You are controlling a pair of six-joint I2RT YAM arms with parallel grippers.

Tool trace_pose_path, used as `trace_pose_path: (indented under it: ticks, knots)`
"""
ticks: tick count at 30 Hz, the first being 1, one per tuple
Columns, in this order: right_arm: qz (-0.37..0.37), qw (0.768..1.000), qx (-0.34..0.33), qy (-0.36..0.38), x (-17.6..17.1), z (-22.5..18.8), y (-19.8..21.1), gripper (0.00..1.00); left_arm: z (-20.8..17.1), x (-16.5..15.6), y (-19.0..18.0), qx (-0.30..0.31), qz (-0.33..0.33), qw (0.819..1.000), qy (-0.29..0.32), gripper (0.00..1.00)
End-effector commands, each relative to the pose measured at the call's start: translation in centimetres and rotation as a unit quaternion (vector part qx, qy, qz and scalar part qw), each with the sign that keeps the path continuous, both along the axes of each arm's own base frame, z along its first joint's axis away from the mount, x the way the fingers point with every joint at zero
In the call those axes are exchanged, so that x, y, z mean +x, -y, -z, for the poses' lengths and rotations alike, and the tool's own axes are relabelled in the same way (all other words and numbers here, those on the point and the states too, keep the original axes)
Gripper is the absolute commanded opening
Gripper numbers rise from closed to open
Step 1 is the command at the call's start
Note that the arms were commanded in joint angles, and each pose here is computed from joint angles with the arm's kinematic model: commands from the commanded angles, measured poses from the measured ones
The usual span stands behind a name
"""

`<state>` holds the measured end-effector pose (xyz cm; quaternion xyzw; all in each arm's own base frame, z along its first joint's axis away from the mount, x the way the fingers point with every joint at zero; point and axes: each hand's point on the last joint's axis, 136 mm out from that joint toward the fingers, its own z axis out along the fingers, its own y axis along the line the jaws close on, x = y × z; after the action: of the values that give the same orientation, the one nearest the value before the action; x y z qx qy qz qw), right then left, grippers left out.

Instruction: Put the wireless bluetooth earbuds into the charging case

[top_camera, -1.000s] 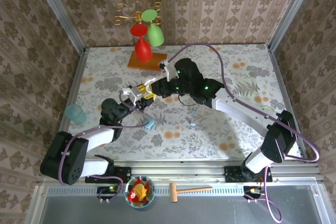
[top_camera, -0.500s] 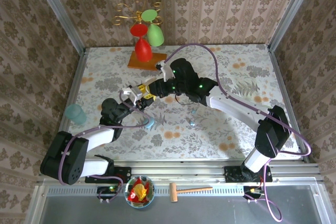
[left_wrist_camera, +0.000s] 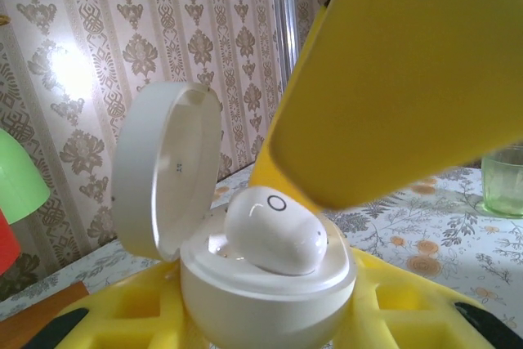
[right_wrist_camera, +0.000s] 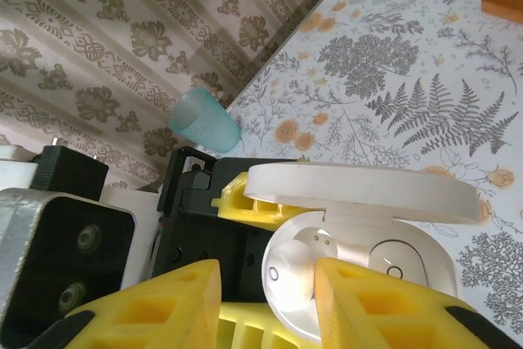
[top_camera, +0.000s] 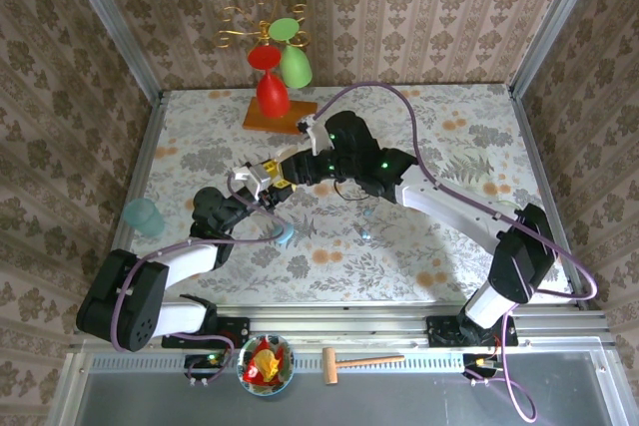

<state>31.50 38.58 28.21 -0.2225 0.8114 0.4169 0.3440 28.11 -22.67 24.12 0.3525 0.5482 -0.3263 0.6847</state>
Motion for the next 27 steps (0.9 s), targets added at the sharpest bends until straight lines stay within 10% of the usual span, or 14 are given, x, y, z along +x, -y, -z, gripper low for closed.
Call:
trace_pose_path:
  ticks: [1, 14, 27]
  knots:
    - [0.017, 1.000, -0.002, 0.021, -0.5, -1.8, 1.4, 0.39, -1.7, 0.1, 0.1, -0.008, -0.003, 0.999, 0.038, 0.25]
    - [0.093, 0.992, 0.001, 0.088, 0.4, -5.2, 5.5, 0.60, -1.4, -1.4, 1.6, 0.005, 0.071, 0.997, 0.041, 0.25]
    - [0.092, 0.991, -0.075, -0.063, 2.5, 0.4, 5.2, 0.71, -1.9, -2.4, 1.9, -0.001, 0.097, 0.995, 0.039, 0.26]
